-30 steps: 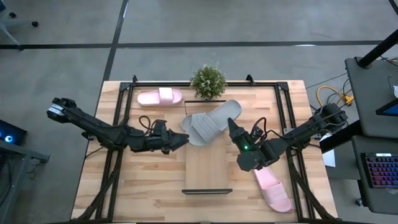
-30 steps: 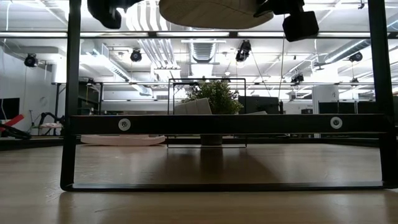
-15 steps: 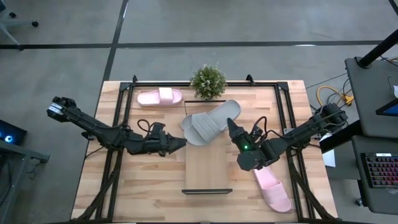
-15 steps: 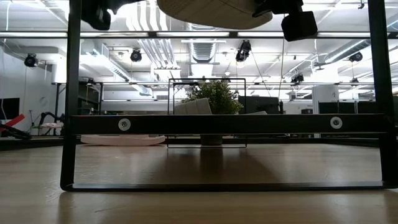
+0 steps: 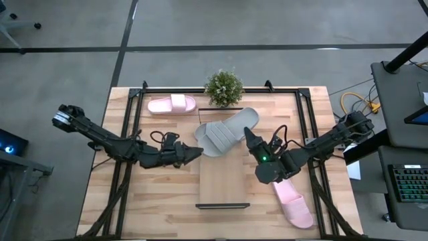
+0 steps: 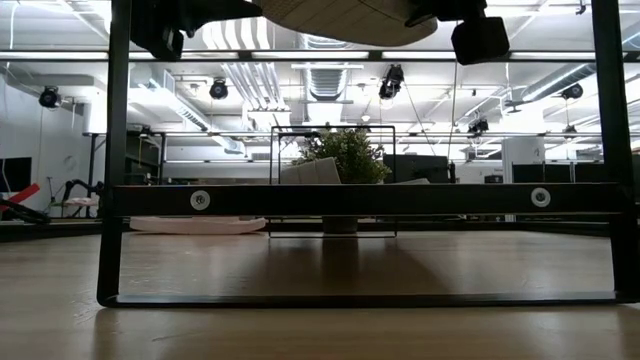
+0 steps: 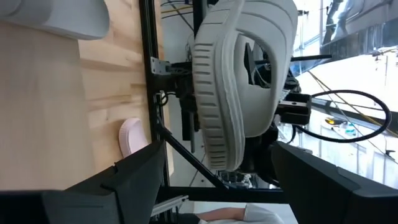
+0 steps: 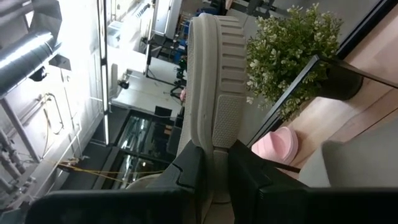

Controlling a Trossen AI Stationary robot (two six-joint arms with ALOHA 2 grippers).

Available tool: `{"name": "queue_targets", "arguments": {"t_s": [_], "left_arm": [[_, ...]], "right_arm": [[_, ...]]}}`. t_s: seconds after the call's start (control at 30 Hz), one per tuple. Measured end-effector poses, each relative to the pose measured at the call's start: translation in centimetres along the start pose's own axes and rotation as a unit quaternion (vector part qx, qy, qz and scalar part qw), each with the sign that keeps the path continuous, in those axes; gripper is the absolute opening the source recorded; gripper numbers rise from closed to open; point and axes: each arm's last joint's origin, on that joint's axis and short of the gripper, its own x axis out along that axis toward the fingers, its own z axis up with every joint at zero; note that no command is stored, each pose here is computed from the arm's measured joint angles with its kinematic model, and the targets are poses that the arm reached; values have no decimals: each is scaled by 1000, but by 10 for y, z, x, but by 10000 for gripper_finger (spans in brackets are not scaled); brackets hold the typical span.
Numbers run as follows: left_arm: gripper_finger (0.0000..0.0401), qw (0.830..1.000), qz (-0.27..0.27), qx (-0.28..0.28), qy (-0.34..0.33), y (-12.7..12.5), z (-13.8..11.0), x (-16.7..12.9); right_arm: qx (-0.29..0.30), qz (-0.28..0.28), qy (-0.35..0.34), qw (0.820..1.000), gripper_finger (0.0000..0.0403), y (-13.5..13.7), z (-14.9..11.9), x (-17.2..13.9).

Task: Pick and place slides into the shelf
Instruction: Put the gray slide on the shelf

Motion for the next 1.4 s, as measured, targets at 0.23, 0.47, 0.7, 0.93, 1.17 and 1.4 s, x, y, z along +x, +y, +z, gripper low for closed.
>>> {"name": "queue_targets", "arguments": {"t_s": [0.23, 0.47, 0.7, 0.93, 1.17, 1.4], "left_arm": [[281, 999, -6, 0, -33, 1, -1, 4], [281, 998, -12, -6, -58, 1, 0, 8], [267, 998, -16, -11, -56, 1, 0, 10], [160, 998, -15, -9, -57, 2, 0, 10], [22, 998, -13, 27, -57, 1, 0, 10], [21, 998, -20, 23, -55, 1, 0, 10]], "right_arm": [[2, 0, 1, 1000, 38, 0, 0, 0], [6, 0, 4, 1000, 38, 1, 0, 0], [5, 0, 4, 1000, 38, 2, 0, 0], [4, 0, 4, 1000, 38, 2, -1, 0], [6, 0, 2, 1000, 38, 3, 0, 0], [1, 1, 3, 1000, 38, 3, 0, -1]]}}
